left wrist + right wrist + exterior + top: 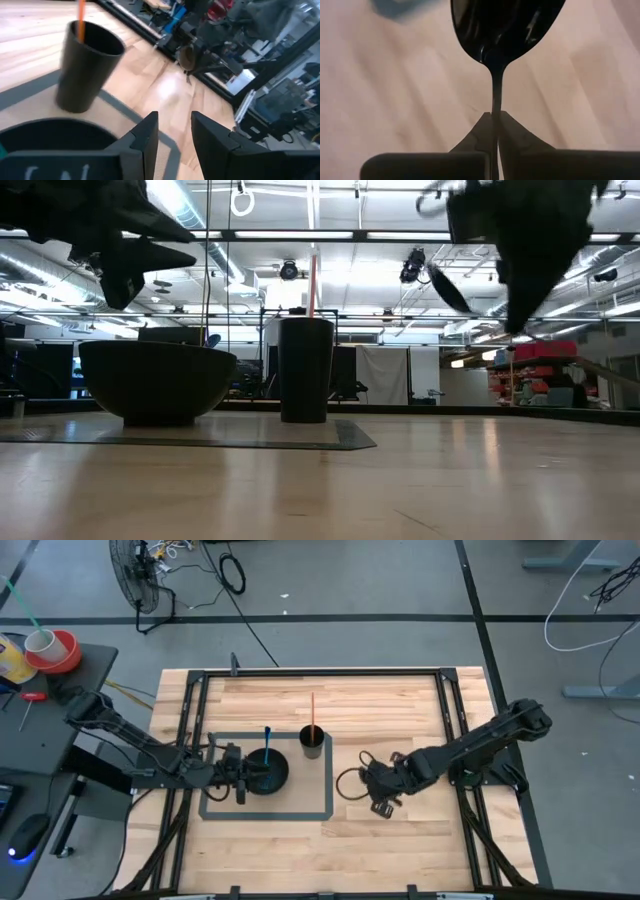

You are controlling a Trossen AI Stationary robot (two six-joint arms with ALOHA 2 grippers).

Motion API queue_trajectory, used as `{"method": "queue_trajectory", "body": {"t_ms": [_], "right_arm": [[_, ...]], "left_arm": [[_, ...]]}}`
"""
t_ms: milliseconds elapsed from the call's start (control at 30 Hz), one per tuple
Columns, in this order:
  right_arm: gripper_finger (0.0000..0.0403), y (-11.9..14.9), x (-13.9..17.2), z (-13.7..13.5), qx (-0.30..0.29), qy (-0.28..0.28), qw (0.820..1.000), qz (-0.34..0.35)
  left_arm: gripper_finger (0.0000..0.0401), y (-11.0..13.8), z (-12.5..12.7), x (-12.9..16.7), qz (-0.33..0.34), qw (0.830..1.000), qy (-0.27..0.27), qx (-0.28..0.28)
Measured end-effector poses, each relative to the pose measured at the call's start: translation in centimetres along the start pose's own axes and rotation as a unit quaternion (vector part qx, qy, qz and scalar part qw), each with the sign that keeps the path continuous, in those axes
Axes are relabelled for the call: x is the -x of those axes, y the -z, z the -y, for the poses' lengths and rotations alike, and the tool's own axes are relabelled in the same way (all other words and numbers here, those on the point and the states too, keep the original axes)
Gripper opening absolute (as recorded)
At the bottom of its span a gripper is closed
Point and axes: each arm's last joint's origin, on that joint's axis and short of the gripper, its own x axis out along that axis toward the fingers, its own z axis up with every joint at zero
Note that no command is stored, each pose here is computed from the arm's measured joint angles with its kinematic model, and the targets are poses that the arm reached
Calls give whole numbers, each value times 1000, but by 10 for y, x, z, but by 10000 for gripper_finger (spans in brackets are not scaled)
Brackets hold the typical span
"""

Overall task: Pick & Place Utensil
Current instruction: Put the spoon into the black bowl on the table mat

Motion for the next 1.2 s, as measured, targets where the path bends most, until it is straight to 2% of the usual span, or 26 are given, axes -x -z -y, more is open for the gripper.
{"method": "queue_trajectory", "body": {"t_ms": [167,300,367,567,733,967,1200], "right_arm": [[12,-7,14,-25,-1,-59,995,76],[11,-15,10,-35,-1,-53,994,96],[11,-20,4,-42,2,-47,994,96],[11,-40,-5,-67,24,-46,994,98],[13,-57,-1,-76,0,-46,990,130],[15,-68,3,-75,-20,-58,984,165],[15,-68,0,-71,-34,-48,985,161]], "left_arm": [[122,10,7,-16,20,1000,16,10],[123,15,10,-29,41,997,38,47],[132,16,14,-36,40,997,42,44],[201,8,45,-60,58,997,42,-41],[247,4,65,-79,61,994,33,-88],[256,10,70,-107,58,990,-20,-125],[256,13,82,-133,52,986,-11,-160]]}}
